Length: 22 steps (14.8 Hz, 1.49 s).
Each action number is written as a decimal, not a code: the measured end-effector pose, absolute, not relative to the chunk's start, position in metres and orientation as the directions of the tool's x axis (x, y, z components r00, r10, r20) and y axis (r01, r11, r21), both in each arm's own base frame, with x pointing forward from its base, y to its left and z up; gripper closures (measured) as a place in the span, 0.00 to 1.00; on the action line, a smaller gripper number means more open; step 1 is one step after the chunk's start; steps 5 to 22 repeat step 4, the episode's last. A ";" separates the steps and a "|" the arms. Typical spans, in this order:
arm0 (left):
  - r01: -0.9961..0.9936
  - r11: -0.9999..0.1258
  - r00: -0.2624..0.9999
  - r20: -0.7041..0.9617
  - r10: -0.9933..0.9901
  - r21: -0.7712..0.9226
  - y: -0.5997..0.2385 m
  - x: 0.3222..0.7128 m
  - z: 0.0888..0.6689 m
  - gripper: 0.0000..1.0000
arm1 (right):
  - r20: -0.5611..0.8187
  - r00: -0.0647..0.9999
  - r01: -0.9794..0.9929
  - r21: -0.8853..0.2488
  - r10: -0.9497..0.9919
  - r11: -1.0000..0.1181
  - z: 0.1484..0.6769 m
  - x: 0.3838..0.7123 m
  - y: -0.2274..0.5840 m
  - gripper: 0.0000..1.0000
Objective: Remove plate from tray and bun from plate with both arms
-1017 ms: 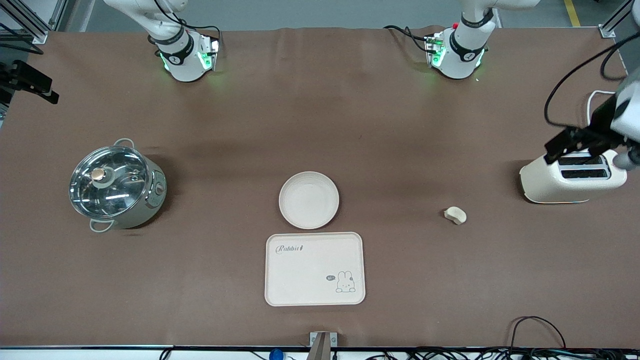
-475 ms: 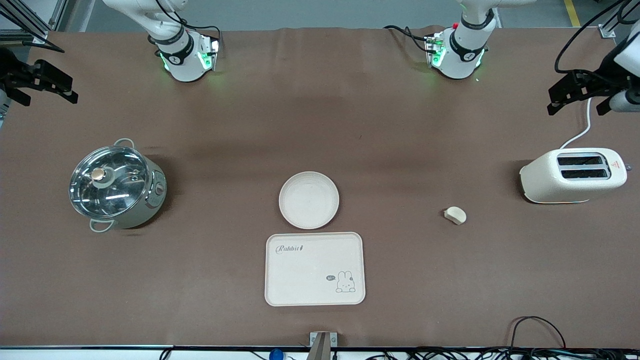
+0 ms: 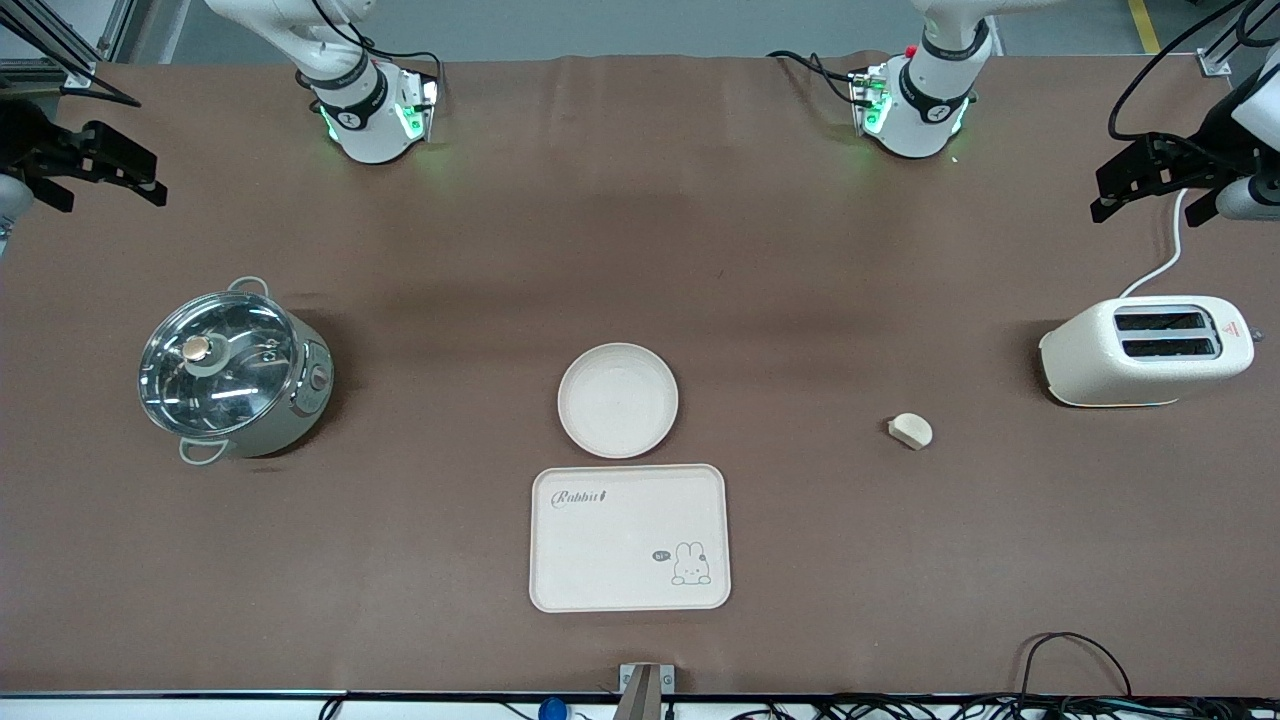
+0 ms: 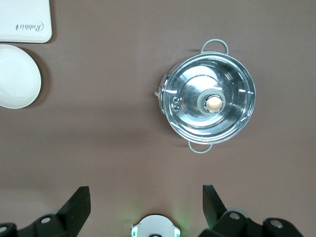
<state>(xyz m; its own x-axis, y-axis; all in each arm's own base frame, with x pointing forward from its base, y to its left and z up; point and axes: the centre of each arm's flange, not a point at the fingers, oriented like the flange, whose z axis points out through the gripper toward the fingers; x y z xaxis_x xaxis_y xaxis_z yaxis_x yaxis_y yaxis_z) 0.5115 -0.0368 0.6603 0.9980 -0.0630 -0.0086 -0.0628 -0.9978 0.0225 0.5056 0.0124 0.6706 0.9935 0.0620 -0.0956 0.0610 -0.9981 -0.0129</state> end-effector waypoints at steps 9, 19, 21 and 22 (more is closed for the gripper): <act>-0.065 -0.998 0.997 -0.027 -0.065 0.019 -0.038 0.509 0.660 0.00 | -0.109 0.992 0.064 -0.013 0.065 -0.998 0.670 0.504 0.014 0.00; -0.065 -0.998 0.997 -0.027 -0.065 0.019 -0.038 0.509 0.660 0.00 | -0.109 0.992 0.064 -0.013 0.065 -0.998 0.670 0.504 0.014 0.00; -0.065 -0.998 0.997 -0.027 -0.065 0.019 -0.038 0.509 0.660 0.00 | -0.109 0.992 0.064 -0.013 0.065 -0.998 0.670 0.504 0.014 0.00; -0.065 -0.998 0.997 -0.027 -0.065 0.019 -0.038 0.509 0.660 0.00 | -0.109 0.992 0.064 -0.013 0.065 -0.998 0.670 0.504 0.014 0.00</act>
